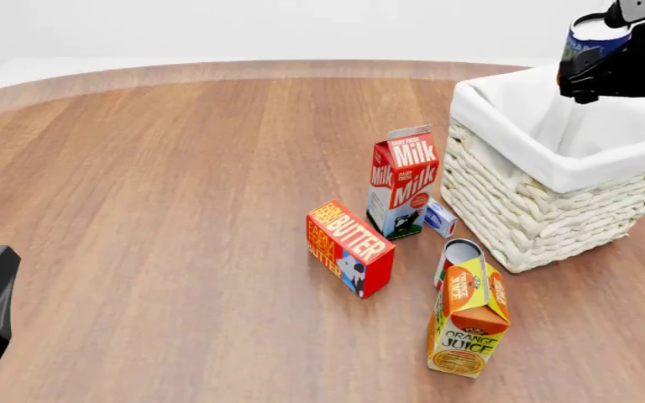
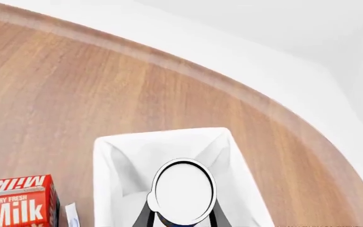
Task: Pick up the alphabet soup, and put it in the basket.
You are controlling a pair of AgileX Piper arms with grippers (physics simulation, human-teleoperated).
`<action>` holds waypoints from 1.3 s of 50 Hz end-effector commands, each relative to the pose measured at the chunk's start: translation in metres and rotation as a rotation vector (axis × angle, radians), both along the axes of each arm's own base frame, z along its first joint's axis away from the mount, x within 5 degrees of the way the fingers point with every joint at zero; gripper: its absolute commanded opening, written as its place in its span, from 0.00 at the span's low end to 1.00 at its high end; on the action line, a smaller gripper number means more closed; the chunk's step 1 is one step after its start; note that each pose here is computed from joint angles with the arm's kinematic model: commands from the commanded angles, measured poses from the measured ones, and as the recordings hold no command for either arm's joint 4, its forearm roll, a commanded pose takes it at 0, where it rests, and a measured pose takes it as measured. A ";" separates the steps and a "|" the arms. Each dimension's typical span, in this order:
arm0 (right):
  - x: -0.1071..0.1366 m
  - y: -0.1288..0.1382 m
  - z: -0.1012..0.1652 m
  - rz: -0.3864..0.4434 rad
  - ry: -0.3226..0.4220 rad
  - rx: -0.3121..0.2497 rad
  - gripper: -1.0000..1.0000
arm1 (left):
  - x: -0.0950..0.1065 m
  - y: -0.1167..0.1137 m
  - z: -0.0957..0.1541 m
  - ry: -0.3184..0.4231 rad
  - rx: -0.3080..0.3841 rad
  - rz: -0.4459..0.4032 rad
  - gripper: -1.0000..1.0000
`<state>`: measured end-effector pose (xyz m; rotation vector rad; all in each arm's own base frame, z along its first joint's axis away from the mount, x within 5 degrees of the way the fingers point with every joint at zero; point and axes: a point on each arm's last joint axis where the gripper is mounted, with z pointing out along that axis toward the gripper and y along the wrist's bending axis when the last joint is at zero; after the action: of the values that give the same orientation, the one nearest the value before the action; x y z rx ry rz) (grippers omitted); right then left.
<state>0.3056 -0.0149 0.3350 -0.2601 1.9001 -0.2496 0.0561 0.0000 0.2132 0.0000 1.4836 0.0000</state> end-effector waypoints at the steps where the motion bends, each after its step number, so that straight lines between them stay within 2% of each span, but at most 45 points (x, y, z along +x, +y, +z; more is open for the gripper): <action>1: 0.004 0.001 -0.001 0.004 0.026 0.006 0.00 | 0.000 0.000 0.000 0.000 0.000 0.000 1.00; 26: 0.016 -0.006 -0.013 -0.008 0.084 -0.013 0.00 | 0.000 0.000 0.000 0.000 0.000 0.000 1.00; 45: 0.030 -0.010 -0.035 -0.006 0.148 -0.034 0.00 | 0.000 0.000 0.000 0.000 0.000 0.000 1.00; 65: 0.044 -0.016 -0.047 -0.013 0.178 -0.043 0.00 | 0.000 0.000 0.000 0.000 0.000 0.000 1.00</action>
<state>0.3425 -0.0281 0.2893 -0.3276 2.0725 -0.2896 0.0561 0.0000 0.2132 0.0000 1.4836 0.0000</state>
